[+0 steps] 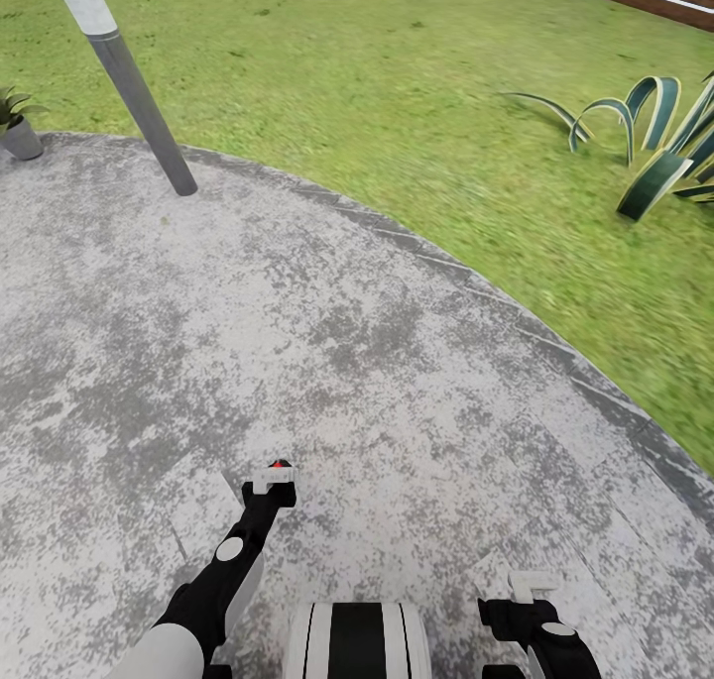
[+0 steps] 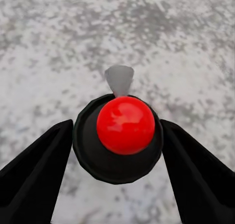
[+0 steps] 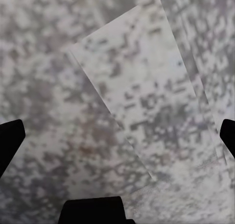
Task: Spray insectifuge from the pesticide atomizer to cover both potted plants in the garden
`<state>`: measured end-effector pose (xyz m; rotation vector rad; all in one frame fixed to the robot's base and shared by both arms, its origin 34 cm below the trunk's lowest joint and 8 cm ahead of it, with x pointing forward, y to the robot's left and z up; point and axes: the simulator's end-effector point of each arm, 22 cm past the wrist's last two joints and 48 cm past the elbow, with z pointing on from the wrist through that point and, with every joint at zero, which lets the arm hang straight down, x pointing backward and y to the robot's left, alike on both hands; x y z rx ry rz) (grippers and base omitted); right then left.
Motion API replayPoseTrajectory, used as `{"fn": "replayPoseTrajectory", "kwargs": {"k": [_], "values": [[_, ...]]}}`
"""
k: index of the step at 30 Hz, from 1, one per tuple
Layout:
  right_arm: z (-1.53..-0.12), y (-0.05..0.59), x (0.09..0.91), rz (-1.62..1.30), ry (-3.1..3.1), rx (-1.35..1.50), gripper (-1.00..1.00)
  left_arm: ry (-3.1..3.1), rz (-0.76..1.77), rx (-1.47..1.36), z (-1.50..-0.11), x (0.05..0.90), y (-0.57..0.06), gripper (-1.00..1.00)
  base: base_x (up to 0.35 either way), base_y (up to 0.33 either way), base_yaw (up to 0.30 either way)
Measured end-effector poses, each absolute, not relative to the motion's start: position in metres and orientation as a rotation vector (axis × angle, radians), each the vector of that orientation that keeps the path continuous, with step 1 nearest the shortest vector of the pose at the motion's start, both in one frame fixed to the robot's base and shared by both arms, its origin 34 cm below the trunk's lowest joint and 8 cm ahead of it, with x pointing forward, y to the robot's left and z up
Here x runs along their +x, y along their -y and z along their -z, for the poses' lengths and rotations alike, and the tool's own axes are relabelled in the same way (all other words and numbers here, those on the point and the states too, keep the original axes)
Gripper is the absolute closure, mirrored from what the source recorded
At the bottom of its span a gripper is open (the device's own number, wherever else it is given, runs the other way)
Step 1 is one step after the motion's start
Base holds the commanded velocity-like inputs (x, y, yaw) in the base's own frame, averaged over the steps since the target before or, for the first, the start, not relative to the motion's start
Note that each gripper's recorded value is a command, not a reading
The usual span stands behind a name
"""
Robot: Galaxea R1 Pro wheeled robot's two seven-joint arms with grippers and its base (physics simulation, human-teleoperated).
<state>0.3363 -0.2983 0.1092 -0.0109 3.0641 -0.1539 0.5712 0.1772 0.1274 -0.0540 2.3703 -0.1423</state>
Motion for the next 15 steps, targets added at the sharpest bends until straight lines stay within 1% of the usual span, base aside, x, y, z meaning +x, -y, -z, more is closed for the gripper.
{"fn": "replayPoseTrajectory", "kwargs": {"k": [15], "values": [[-0.1091,0.2983,0.3362,0.154,-3.064,-0.011,-1.00,-2.372,0.140,-0.055,-0.1269,0.5707,-0.1777,1.00,0.000,0.000,0.000]]}}
